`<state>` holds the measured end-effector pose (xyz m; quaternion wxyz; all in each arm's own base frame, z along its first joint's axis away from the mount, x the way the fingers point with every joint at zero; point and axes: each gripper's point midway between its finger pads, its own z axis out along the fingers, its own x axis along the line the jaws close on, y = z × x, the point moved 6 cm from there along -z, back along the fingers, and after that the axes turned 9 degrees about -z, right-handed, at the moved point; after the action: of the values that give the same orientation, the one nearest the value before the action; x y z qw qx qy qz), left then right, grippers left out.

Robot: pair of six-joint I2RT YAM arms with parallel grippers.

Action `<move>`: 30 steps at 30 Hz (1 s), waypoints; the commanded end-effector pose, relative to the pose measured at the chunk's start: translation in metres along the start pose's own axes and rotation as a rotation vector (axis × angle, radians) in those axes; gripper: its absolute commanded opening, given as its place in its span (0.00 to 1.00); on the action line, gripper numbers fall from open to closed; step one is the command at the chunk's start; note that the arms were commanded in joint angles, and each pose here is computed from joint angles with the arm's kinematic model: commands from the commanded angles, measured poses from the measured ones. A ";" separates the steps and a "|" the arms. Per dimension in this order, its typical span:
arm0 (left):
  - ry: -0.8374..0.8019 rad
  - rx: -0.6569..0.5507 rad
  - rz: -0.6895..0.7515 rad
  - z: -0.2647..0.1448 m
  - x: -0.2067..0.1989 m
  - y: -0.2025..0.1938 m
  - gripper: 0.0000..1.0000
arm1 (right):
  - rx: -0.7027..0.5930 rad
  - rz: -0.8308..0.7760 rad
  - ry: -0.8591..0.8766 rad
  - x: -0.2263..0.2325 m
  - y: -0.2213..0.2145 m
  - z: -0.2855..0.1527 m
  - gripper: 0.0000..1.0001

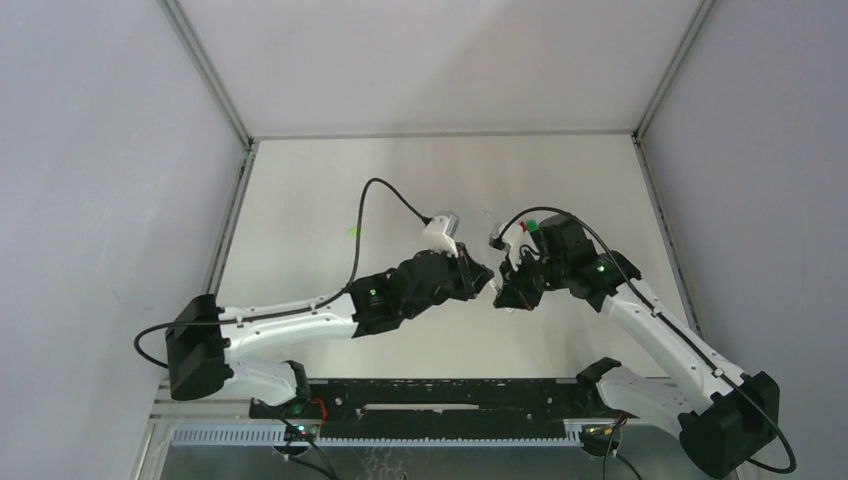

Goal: Insert the pens into the pen caps
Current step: Press the pen cap onto the pen.

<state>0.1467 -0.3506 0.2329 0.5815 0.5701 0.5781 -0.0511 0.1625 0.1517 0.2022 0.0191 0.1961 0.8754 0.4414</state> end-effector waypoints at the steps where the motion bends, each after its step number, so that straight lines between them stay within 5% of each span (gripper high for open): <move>1: 0.163 0.652 0.164 -0.053 0.042 -0.124 0.00 | -0.388 -0.292 -0.315 -0.042 0.105 -0.035 0.00; 14: -0.039 0.469 0.044 -0.060 0.019 -0.094 0.05 | -0.465 -0.276 0.037 -0.011 0.099 -0.022 0.00; 30: -0.071 0.312 -0.014 -0.072 0.022 -0.059 0.36 | -0.430 -0.301 0.094 -0.006 0.094 -0.009 0.00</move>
<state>0.0759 -0.3154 0.2024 0.5174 0.6402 0.5500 -0.1410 0.1860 0.1860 0.2542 0.0382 0.0748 0.8042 0.5884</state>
